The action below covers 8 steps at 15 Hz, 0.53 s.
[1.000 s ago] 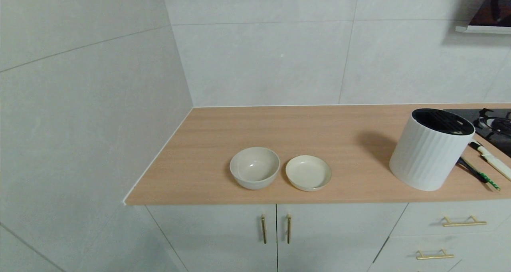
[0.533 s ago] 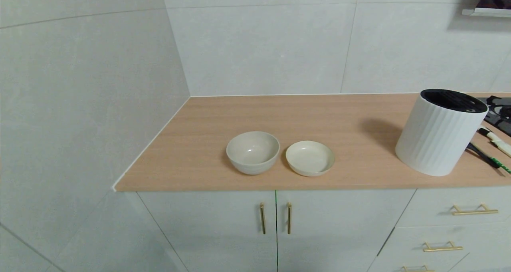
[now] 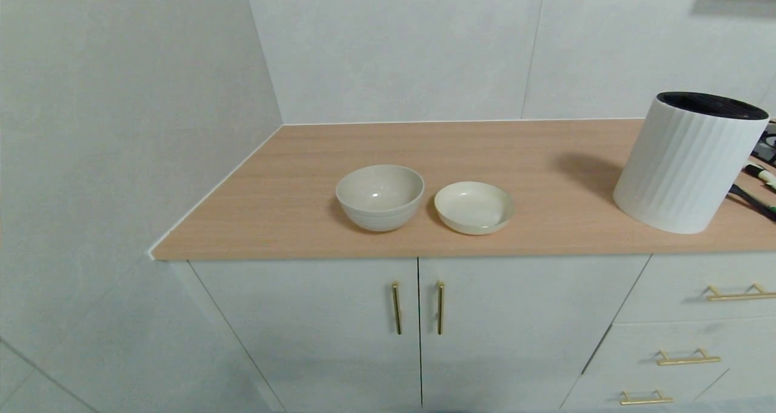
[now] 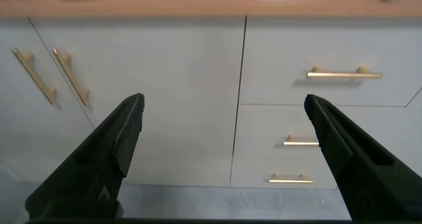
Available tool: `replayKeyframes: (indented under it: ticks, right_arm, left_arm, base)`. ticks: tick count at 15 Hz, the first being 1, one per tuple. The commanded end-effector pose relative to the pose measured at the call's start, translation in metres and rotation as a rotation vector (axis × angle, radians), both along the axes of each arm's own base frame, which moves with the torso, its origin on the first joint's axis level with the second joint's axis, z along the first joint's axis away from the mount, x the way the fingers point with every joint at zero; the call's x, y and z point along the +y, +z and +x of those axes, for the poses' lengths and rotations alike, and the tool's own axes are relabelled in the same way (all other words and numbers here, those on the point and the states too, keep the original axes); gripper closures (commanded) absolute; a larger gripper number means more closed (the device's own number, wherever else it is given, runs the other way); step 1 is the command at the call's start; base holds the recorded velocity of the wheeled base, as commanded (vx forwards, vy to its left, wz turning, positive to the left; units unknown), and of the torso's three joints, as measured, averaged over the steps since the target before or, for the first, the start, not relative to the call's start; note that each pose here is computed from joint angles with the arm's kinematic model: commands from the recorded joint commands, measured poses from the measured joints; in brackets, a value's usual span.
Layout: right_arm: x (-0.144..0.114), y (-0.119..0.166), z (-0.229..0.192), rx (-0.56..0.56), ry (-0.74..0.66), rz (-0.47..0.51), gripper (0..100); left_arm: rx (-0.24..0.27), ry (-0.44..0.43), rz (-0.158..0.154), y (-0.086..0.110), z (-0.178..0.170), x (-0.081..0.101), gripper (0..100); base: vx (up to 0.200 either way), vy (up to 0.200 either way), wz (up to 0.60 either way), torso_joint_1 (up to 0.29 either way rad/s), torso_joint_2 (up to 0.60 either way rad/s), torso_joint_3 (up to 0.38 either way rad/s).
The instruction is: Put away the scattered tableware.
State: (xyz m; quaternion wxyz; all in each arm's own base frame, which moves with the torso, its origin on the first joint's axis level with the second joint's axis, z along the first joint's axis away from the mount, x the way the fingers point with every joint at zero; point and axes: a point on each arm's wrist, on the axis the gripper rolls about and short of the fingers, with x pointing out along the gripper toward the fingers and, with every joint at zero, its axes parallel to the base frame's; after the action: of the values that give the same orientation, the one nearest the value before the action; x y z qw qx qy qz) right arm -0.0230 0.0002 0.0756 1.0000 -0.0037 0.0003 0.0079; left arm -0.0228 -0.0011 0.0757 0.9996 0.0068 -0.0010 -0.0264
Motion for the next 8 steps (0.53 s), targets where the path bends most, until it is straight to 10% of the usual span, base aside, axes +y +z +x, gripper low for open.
replayKeyframes:
  ticks: [1, 8]
  right_arm:
    - [0.0000, 0.0000, 0.0001, 0.001, 0.003, 0.000, 0]
    - [0.0000, 0.0000, 0.0001, 0.001, 0.001, 0.000, 0]
  left_arm:
    - [0.000, 0.001, 0.000, 0.0000, 0.0000, 0.0000, 0]
    - [0.000, 0.001, 0.000, 0.0000, 0.0000, 0.0000, 0]
  base:
    - [0.000, 0.000, 0.00, -0.217, 0.51, 0.290]
    - [0.000, 0.000, 0.00, -0.191, 0.48, 0.290]
